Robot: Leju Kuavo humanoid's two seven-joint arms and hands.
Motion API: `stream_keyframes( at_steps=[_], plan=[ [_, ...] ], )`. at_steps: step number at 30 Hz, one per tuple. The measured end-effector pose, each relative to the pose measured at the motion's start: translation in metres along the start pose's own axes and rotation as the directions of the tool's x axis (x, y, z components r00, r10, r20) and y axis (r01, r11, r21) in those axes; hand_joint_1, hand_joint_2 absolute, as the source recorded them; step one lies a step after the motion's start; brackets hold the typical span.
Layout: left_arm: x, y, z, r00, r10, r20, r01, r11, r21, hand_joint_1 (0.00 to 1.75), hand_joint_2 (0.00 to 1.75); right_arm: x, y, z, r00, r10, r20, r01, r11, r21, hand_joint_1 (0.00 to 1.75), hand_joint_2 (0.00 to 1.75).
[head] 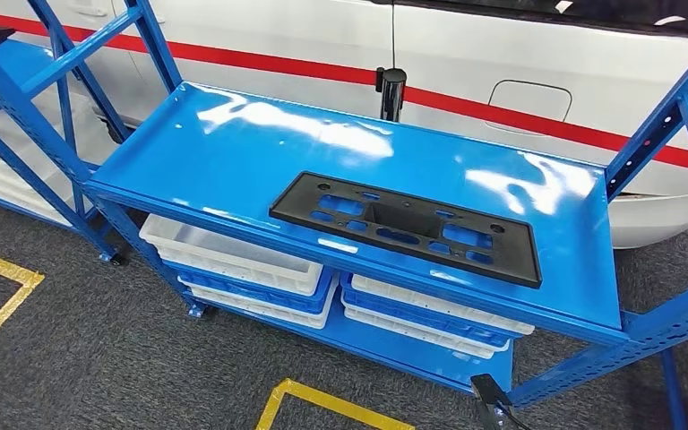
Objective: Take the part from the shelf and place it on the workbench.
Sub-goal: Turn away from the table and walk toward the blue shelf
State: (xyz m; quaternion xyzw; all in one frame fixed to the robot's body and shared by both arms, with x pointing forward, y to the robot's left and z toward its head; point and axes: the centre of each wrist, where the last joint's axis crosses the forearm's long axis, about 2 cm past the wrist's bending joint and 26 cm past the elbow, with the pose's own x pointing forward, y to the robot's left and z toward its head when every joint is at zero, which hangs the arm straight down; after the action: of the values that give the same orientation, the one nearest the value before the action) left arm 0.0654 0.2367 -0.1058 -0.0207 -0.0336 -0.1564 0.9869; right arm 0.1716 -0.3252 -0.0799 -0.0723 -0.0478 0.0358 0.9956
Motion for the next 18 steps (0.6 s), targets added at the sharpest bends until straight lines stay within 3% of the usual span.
stream_keyframes(
  at_steps=[17, 18],
  plan=[
    [0.0021, -0.0027, 0.0003, 1.000, -0.007, 0.010, 0.007, 1.000, 0.007, 0.00, 0.00, -0.0042, -0.0047, -0.0014, 1.000, -0.007, -0.016, 0.007, 1.000, -0.012, 0.00, 0.00],
    [0.0021, -0.0027, 0.0003, 1.000, -0.007, 0.011, 0.007, 1.000, 0.008, 0.00, 0.00, -0.0047, -0.0046, -0.0015, 1.000, -0.006, -0.016, 0.006, 1.000, -0.012, 0.00, 0.44]
  ],
)
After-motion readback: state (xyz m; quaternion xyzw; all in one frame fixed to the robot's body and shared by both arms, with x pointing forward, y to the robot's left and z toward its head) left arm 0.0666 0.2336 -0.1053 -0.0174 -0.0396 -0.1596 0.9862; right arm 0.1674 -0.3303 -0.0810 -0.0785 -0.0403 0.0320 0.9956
